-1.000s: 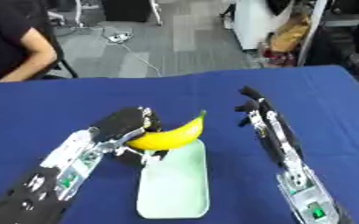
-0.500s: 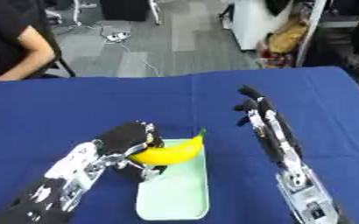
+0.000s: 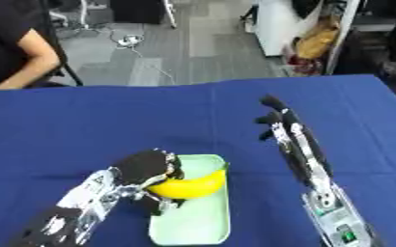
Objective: Pick up objects on the table and place them in the box.
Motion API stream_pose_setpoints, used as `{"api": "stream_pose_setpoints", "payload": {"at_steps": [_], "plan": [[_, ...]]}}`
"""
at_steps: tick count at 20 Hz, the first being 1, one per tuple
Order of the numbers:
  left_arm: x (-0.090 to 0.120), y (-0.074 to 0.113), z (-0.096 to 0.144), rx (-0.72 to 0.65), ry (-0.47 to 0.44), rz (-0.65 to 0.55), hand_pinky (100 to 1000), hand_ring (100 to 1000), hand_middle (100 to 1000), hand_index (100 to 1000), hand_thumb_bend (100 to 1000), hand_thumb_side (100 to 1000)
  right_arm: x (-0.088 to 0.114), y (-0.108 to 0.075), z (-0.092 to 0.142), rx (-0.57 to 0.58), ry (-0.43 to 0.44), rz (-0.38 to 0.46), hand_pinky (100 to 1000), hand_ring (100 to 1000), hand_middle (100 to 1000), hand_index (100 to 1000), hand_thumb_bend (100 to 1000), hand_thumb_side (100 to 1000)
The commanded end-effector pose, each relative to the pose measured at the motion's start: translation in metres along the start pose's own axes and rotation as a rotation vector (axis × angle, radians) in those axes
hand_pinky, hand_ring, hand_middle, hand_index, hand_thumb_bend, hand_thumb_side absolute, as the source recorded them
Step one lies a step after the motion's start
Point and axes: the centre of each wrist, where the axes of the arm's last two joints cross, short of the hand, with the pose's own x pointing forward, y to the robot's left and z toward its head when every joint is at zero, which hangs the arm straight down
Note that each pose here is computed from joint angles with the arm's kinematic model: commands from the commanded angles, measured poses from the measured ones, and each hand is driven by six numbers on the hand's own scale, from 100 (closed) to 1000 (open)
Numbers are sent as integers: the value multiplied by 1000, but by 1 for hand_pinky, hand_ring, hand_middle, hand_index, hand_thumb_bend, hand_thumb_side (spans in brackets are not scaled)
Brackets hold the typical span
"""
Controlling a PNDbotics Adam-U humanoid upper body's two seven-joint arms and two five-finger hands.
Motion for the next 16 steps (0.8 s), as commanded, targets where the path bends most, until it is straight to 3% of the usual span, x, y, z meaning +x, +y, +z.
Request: {"api": "stream_pose_setpoints", "payload": {"at_steps": [1, 3, 6, 7, 12, 16], "plan": [[-2, 5, -2, 9, -18, -14, 100, 100, 100, 246, 100, 488, 7, -6, -7, -5, -30, 14, 551, 739, 902, 979, 100, 974], [-1, 8, -2, 25, -34, -10, 118, 100, 191, 350, 100, 647, 7, -6, -7, -5, -29, 13, 551, 739, 902, 979, 100, 974], [-1, 12, -3, 48, -56, -8, 243, 199, 298, 444, 100, 736, 7, -5, -6, -5, -28, 12, 551, 740, 902, 979, 100, 974], [0, 13, -4, 53, -61, -7, 264, 243, 326, 470, 100, 756, 7, -5, -6, -4, -27, 12, 551, 740, 902, 979, 100, 974], [1, 16, -4, 59, -73, -1, 301, 287, 350, 492, 100, 782, 7, -5, -6, -4, -27, 12, 552, 740, 902, 979, 100, 974], [2, 17, -5, 59, -88, 6, 457, 473, 481, 630, 100, 831, 6, -5, -6, -4, -26, 12, 552, 740, 902, 979, 100, 975]]}}
